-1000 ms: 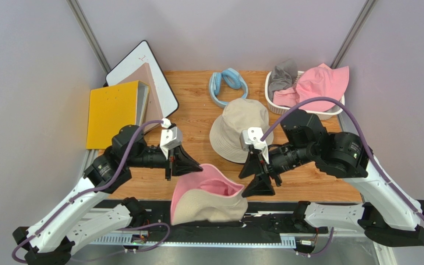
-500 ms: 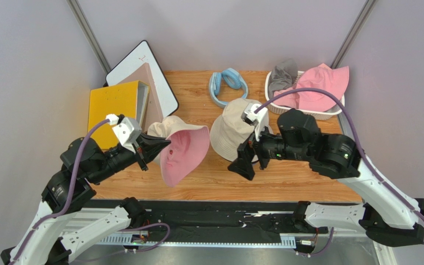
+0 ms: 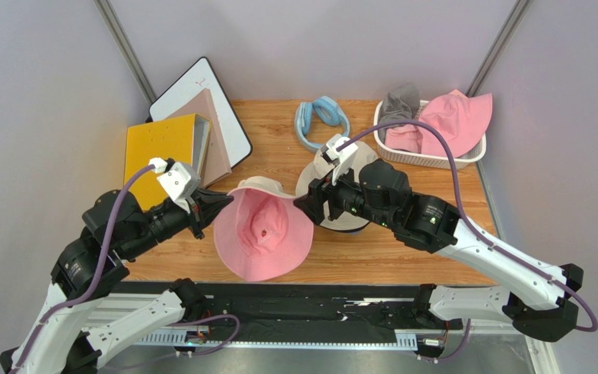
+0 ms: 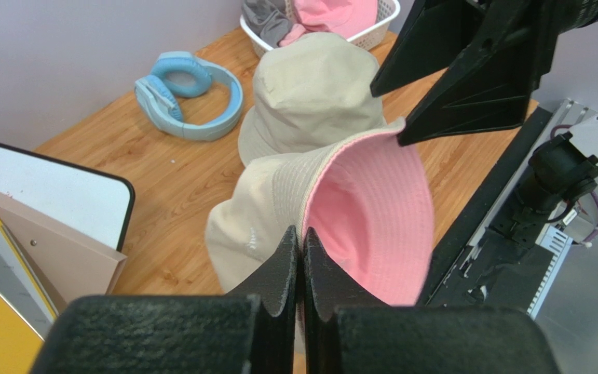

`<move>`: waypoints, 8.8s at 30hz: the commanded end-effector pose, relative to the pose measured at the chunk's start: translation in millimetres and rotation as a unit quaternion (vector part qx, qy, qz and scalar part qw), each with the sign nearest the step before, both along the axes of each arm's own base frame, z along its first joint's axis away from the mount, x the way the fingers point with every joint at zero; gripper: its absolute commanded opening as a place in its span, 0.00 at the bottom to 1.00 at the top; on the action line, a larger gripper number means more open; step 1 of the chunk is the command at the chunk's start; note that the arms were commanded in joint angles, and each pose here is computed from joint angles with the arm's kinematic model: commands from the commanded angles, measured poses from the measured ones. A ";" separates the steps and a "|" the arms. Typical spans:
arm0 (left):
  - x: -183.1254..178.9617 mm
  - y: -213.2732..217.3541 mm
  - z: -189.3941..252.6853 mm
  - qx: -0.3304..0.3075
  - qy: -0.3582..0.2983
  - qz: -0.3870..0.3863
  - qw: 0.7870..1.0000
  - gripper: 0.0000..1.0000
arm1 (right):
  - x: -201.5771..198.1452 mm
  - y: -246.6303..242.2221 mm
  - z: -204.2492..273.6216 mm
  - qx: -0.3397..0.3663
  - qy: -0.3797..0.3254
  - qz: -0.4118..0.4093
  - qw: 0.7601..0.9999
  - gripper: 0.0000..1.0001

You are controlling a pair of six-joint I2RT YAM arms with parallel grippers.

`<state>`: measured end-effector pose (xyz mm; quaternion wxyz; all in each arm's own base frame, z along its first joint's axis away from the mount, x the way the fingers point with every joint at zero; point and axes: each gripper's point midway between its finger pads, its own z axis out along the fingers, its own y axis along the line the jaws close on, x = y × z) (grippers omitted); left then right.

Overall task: Stack the hats
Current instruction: Stack the hat on the hat.

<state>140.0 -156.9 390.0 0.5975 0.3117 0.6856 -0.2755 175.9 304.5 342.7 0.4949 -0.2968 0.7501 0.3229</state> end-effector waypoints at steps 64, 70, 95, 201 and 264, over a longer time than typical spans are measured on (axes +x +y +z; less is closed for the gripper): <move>357.8 -124.7 107.8 0.073 -0.221 0.252 0.939 0.00 | 300.5 -170.2 138.6 0.090 -0.220 -0.335 0.912 0.00; 369.0 -143.5 91.9 0.074 -0.222 0.226 0.946 0.00 | 310.1 -179.0 126.8 0.068 -0.227 -0.346 0.908 0.00; 322.2 -172.6 34.8 0.012 -0.250 0.114 0.961 0.00 | 259.7 -218.8 86.5 0.051 -0.239 -0.362 0.900 0.00; 133.3 -169.2 -144.8 -0.246 0.215 -0.011 0.945 0.00 | 4.6 -152.7 14.8 0.034 -0.062 -0.257 0.964 1.00; 158.8 -148.5 -132.2 -0.155 0.154 -0.016 0.976 0.00 | 102.7 -182.6 -87.8 0.295 0.095 -0.196 0.930 0.00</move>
